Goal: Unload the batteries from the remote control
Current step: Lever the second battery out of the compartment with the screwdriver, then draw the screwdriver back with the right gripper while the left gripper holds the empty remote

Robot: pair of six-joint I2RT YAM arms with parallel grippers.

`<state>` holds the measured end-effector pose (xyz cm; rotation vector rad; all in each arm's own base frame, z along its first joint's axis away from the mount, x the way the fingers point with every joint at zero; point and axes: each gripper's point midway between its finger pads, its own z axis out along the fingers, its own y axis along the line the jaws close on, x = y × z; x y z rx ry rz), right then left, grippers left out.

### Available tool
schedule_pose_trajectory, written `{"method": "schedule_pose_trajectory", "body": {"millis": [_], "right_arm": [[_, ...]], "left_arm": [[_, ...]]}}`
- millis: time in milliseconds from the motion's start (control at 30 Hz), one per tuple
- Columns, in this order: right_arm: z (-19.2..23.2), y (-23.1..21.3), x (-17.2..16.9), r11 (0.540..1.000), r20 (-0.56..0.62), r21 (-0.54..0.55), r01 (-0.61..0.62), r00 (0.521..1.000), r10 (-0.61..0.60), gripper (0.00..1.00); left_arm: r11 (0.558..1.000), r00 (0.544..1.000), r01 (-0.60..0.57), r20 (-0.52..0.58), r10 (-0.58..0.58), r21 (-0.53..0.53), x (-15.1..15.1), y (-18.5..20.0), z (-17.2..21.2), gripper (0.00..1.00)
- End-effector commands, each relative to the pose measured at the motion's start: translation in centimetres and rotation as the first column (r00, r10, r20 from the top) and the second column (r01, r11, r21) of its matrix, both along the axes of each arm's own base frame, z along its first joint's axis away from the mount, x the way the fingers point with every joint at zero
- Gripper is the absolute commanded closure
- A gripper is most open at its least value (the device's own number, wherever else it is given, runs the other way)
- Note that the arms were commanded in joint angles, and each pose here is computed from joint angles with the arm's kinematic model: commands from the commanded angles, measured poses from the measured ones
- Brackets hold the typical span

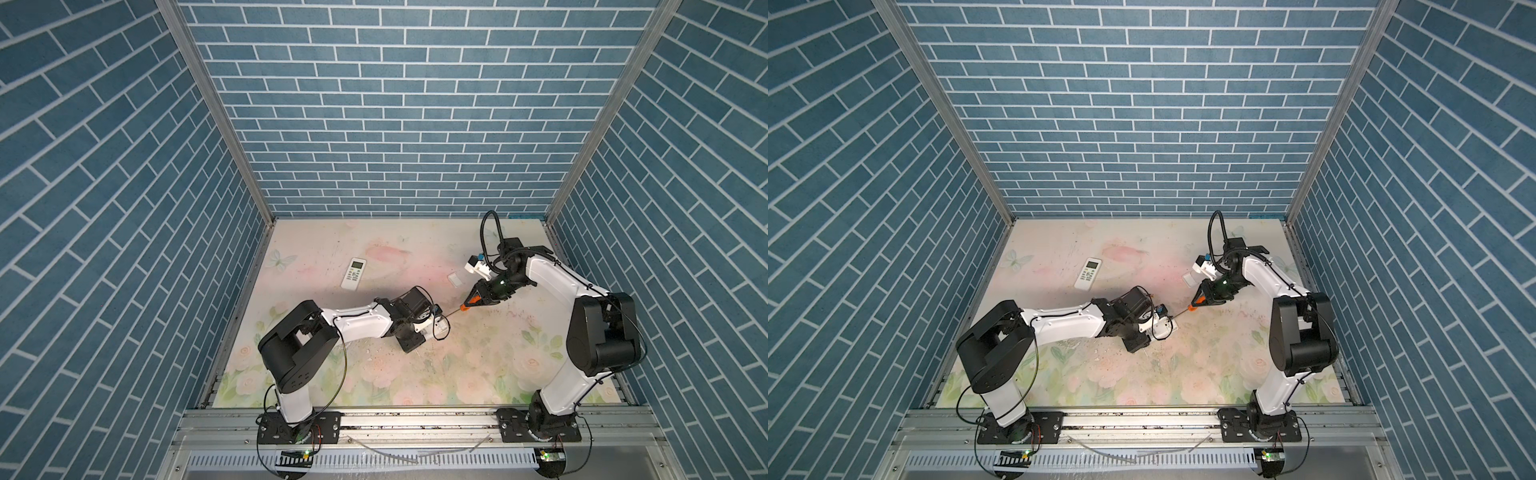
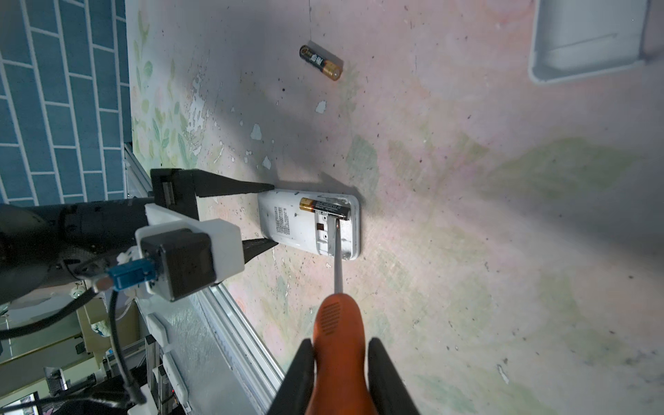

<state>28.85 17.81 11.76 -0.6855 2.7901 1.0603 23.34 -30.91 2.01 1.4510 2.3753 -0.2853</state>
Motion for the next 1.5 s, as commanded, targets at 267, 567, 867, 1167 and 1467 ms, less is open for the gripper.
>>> {"method": "schedule_pose_trajectory", "body": {"millis": [267, 567, 867, 1167, 1467], "right_arm": [[2.2, 1.0, 1.2, 0.999, 0.075, 0.043, 0.009, 0.997, -0.012, 1.00], [4.3, -0.5, 0.3, 0.998, 0.132, -0.042, 0.040, 0.991, -0.034, 1.00], [7.6, -2.4, 0.7, 0.979, 0.246, -0.099, 0.179, 0.957, -0.150, 1.00], [8.8, -4.6, 1.8, 0.933, 0.325, -0.133, 0.334, 0.904, -0.277, 1.00], [7.6, -7.1, 2.1, 0.877, 0.359, -0.164, 0.453, 0.855, -0.375, 1.00]], "left_arm": [[1.000, 1.000, 0.004, -0.030, -0.003, 0.024, -1.2, 0.5, -1.2, 0.80], [0.999, 0.999, -0.034, -0.036, 0.035, 0.029, -1.1, 0.5, -1.2, 0.76], [0.992, 0.989, -0.123, -0.085, 0.120, -0.028, -1.1, -0.5, -0.7, 0.66], [0.979, 0.980, -0.169, -0.130, 0.153, -0.117, -1.1, -3.8, 0.2, 0.59], [0.982, 0.984, -0.148, -0.116, 0.134, -0.114, 0.4, -8.8, 0.2, 0.58]]}}
